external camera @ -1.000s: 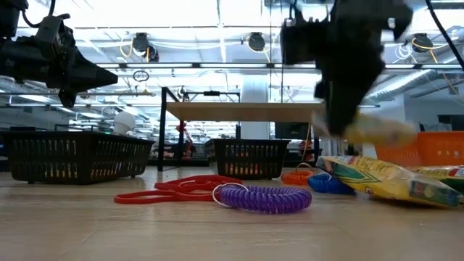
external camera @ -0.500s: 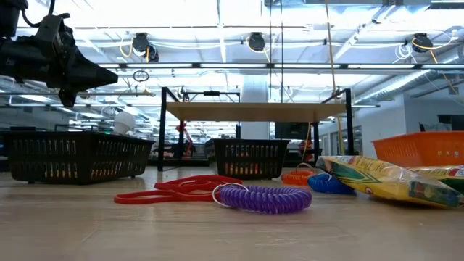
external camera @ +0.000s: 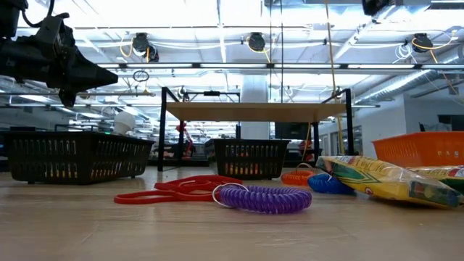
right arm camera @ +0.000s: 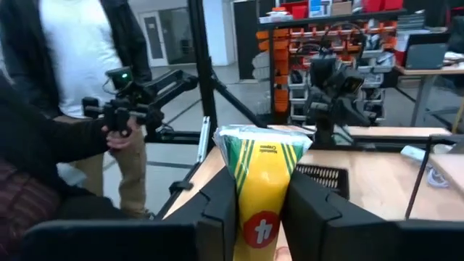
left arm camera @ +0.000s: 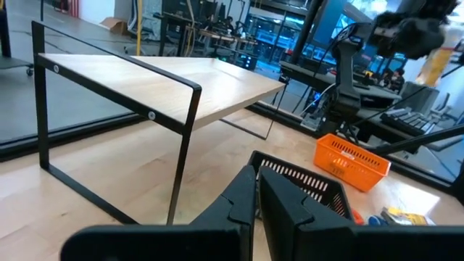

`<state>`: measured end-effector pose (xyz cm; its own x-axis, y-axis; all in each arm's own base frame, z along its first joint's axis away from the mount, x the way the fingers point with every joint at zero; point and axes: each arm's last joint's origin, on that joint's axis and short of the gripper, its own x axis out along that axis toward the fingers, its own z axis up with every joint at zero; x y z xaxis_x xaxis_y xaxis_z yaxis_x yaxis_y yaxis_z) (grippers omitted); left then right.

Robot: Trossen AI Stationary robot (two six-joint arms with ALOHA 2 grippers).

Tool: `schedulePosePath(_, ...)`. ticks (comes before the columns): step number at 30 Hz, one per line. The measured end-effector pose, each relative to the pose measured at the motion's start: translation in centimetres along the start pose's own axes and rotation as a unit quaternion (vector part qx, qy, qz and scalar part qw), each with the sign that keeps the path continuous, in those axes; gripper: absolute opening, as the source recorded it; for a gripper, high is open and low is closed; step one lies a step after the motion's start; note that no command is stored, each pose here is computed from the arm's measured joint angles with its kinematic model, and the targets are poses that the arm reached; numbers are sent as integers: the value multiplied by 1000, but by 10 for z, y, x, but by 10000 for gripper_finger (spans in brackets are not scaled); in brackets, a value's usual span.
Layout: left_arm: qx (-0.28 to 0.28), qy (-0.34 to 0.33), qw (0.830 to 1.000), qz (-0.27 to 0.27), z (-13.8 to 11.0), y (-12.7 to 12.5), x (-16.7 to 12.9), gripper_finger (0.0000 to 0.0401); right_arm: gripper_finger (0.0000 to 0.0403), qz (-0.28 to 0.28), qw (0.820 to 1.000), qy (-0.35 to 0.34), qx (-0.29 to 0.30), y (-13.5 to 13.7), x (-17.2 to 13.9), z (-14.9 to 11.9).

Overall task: Pick & Place Office Desk Supplies
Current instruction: Put the yellow crayon box into the orange bin

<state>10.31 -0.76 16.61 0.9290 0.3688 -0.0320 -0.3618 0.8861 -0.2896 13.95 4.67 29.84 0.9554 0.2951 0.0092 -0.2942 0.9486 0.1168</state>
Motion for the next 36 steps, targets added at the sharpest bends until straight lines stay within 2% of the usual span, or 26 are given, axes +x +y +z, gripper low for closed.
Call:
schedulePosePath(5,-4,0,1000,0,0,0,0,19,70,7,999,-34,-2,-4,-13,-29)
schedulePosePath(10,-14,-3,1000,7,0,0,0,19,68,38,997,-70,-4,-4,-20,-46)
schedulePosePath(13,-18,-3,1000,8,0,0,0,19,73,37,997,-74,-4,-5,-23,-54)
schedulePosePath(24,-28,-3,1000,8,0,0,0,19,72,41,996,-71,25,-6,-23,-57)
schedulePosePath(36,-42,-3,999,7,0,0,0,19,72,64,997,-45,23,-4,-23,-61)
